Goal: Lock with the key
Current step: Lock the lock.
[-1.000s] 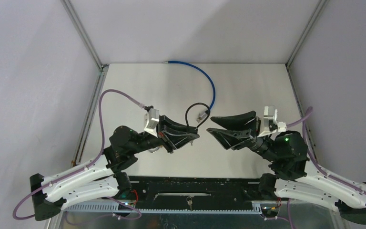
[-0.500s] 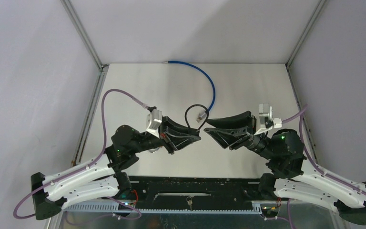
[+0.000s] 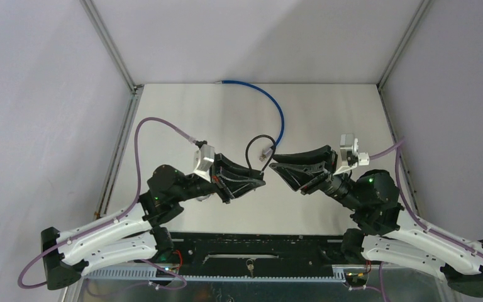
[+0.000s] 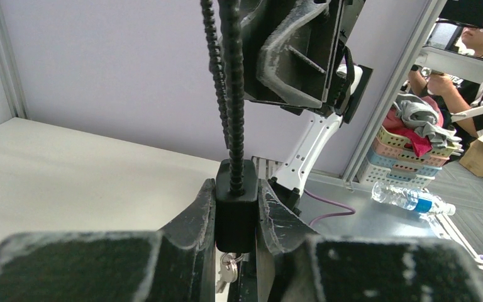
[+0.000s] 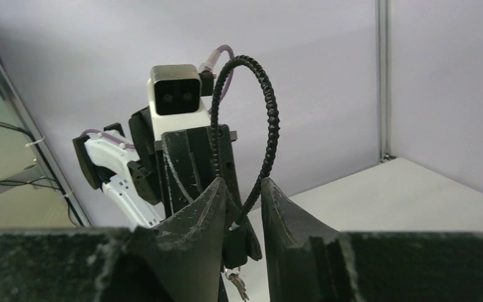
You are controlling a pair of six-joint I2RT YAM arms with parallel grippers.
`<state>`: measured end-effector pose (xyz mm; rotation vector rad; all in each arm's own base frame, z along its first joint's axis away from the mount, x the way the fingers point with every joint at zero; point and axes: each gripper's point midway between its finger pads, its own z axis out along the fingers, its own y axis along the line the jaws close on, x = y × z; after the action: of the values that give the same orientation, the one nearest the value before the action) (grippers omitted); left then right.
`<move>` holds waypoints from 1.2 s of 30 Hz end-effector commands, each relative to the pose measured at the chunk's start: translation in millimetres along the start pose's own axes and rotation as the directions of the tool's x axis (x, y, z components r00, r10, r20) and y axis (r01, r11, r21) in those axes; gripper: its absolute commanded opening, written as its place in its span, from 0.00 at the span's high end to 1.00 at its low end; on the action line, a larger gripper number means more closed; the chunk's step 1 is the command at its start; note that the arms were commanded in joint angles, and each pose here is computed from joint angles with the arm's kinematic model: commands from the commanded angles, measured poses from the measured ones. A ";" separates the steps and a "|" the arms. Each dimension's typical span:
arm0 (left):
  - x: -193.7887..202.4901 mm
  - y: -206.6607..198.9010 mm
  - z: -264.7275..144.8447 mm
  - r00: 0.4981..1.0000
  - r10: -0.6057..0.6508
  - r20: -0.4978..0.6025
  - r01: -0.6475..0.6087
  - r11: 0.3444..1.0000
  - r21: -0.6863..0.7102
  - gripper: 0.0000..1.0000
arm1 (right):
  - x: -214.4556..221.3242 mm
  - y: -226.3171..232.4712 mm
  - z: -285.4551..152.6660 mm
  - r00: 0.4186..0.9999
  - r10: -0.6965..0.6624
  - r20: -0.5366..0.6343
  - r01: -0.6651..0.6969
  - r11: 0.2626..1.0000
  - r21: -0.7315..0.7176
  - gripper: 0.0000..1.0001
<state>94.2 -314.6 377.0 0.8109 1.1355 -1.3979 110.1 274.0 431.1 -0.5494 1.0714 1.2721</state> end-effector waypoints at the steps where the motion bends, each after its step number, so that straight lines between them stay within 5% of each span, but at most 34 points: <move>1: -30.5 -11.1 4.1 0.996 0.057 0.066 -0.060 0.997 0.042 1.00 | -20.9 -5.9 1.7 0.999 0.001 0.044 -0.003 0.999 0.052 0.71; 18: -30.9 -9.5 2.3 0.996 0.061 0.069 -0.064 0.998 0.030 1.00 | -16.8 -12.3 1.7 0.999 0.022 0.033 -0.024 0.996 0.084 0.67; 28: -26.8 -4.7 3.2 0.998 0.050 0.046 -0.050 0.999 0.005 1.00 | -17.3 -1.1 4.1 1.000 -0.002 0.031 0.002 1.000 0.014 0.98; 36: -20.1 2.3 5.9 0.999 0.041 -0.001 -0.041 0.999 -0.026 1.00 | -7.2 -5.4 3.8 0.991 -0.121 -0.048 0.122 0.992 0.019 1.00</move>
<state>98.6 -317.2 369.0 0.8279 1.1929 -1.3684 119.1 274.5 422.3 -0.5570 1.1166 1.2166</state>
